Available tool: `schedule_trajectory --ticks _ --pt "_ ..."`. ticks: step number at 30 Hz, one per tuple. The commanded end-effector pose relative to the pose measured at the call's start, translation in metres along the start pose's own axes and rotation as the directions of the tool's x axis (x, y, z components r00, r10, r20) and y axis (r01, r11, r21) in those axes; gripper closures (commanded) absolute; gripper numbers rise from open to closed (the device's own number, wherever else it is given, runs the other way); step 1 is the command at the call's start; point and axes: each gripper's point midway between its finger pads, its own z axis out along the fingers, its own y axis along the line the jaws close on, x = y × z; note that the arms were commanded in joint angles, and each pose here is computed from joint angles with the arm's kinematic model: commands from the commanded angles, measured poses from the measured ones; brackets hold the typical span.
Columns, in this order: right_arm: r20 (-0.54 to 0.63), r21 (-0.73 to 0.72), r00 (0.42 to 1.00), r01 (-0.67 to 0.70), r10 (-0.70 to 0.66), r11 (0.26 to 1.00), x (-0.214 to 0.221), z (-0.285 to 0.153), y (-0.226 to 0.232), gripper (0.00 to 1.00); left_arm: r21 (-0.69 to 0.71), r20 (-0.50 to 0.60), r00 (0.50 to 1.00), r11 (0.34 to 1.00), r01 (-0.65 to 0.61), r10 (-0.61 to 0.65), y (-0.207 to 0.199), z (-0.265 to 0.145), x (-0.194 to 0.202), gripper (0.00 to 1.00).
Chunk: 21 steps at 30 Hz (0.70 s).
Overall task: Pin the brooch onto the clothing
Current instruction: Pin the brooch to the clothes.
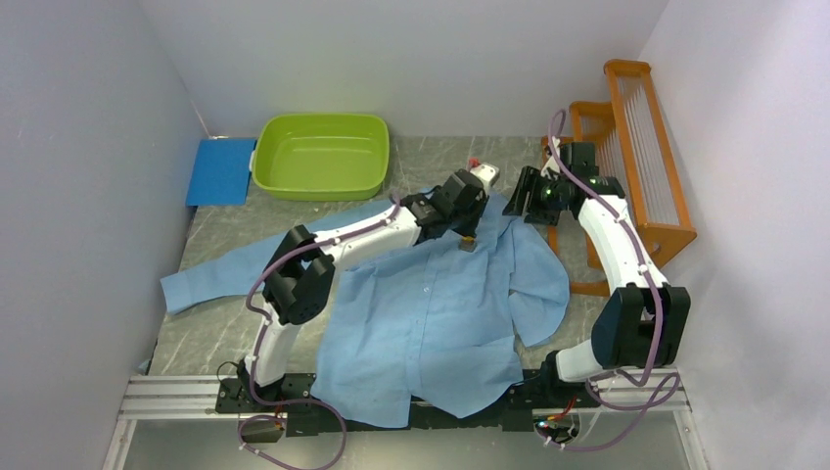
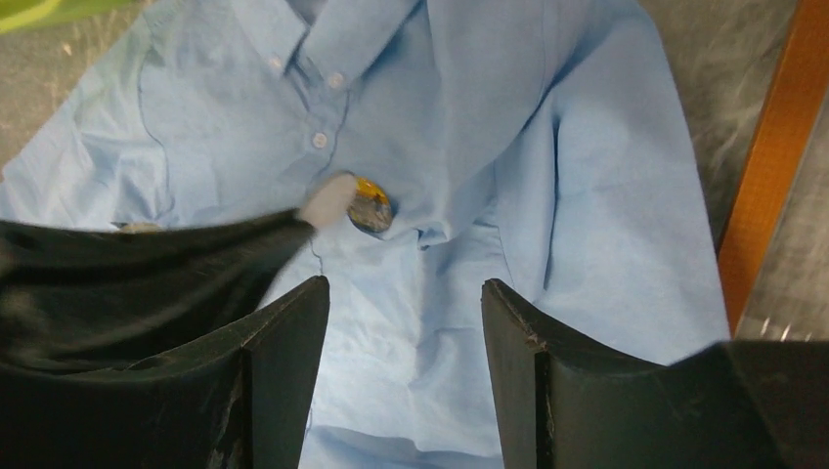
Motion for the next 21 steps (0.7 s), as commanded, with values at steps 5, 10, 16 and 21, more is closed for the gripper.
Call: schedule_trajectory --ticks 5,10,16,21 --pt "0.043 -0.059 0.999 0.001 0.002 0.998 0.031 0.014 -0.005 0.40 0.098 -0.146 0.960 0.962 0.255 -0.240 0.004 -0.014 -0.015 0.97" --pt "0.021 -0.060 1.000 -0.002 0.003 0.998 0.052 0.025 -0.014 0.42 0.094 -0.195 0.946 0.955 0.281 -0.260 0.001 -0.009 -0.010 0.97" --pt "0.060 -0.102 0.998 0.009 -0.003 0.995 0.067 0.034 -0.016 0.46 0.088 -0.242 0.930 0.948 0.305 -0.277 -0.003 0.001 -0.005 0.97" --pt "0.084 -0.147 0.996 0.002 0.011 0.989 0.075 0.042 -0.015 0.49 0.095 -0.274 0.909 0.932 0.350 -0.313 -0.008 0.007 -0.003 0.97"
